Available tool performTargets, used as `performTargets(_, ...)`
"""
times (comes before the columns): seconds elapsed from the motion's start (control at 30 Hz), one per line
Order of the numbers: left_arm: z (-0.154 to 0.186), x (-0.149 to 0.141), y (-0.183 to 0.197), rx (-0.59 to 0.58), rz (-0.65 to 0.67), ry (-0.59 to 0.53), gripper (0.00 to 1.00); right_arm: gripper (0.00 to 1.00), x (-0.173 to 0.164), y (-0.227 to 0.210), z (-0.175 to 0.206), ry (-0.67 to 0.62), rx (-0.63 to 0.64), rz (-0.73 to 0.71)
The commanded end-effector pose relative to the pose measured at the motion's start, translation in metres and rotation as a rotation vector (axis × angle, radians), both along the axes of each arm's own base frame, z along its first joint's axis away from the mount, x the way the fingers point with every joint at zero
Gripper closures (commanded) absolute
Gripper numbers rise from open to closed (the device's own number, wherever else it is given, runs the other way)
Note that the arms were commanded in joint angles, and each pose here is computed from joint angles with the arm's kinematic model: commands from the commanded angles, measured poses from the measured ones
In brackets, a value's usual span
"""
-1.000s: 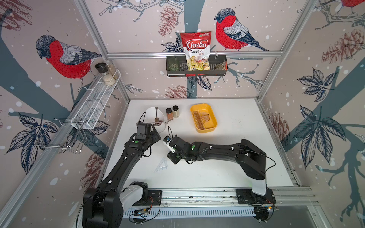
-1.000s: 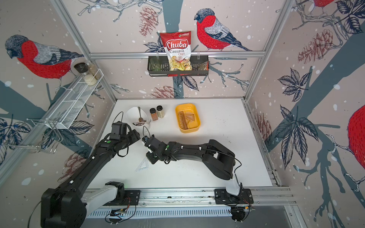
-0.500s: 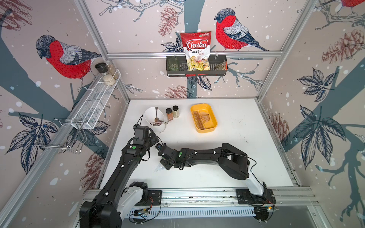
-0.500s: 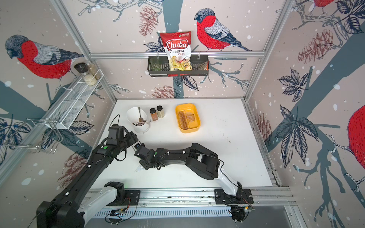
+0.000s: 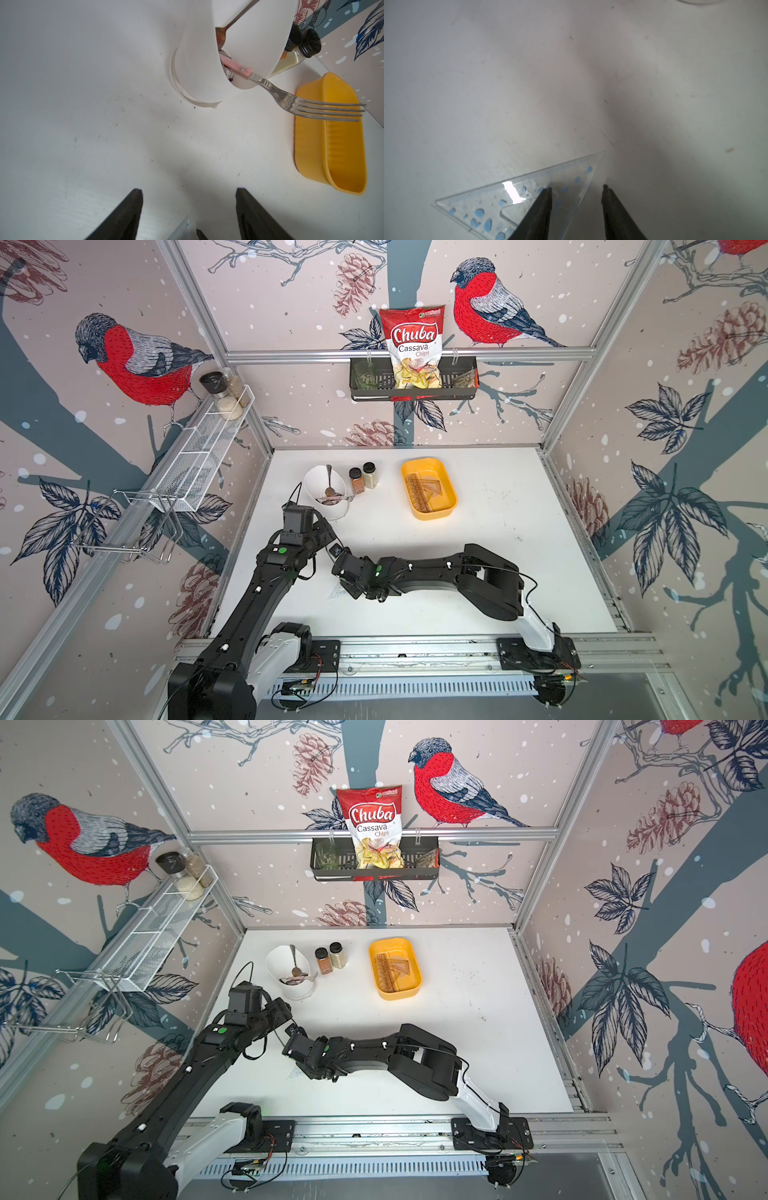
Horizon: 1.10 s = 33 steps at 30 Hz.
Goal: Put the scattered rulers into the storage box
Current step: Move the ruler to the center of the board.
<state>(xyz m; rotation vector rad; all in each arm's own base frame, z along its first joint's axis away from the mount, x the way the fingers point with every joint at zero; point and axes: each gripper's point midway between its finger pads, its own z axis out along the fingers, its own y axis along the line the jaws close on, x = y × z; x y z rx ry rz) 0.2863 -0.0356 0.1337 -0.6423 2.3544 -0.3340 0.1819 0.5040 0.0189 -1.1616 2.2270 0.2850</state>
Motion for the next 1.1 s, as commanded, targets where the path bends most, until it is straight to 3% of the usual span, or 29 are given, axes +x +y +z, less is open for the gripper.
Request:
performTargets(0.0, 0.000, 0.003, -0.005, -0.012, -0.033, -0.012, 0.25, 0.56, 0.017, -0.034, -0.009, -0.021, -0.077, -0.077)
performTargets(0.33, -0.027, -0.003, -0.039, -0.151, -0.137, 0.028, 0.27, 0.57, 0.051, -0.078, 0.004, -0.020, -0.023, -0.181)
performTargets(0.63, -0.046, -0.023, -0.075, -0.179, -0.229, 0.074, 0.29, 0.52, 0.042, -0.065, 0.073, 0.173, 0.372, -0.093)
performTargets(0.83, -0.066, -0.039, -0.080, -0.205, -0.239, 0.109, 0.31, 0.64, 0.036, -0.077, 0.074, 0.351, 0.543, -0.084)
performTargets(1.07, -0.080, -0.046, -0.084, -0.219, -0.257, 0.147, 0.35, 0.73, 0.035, -0.085, 0.050, 0.432, 0.566, -0.106)
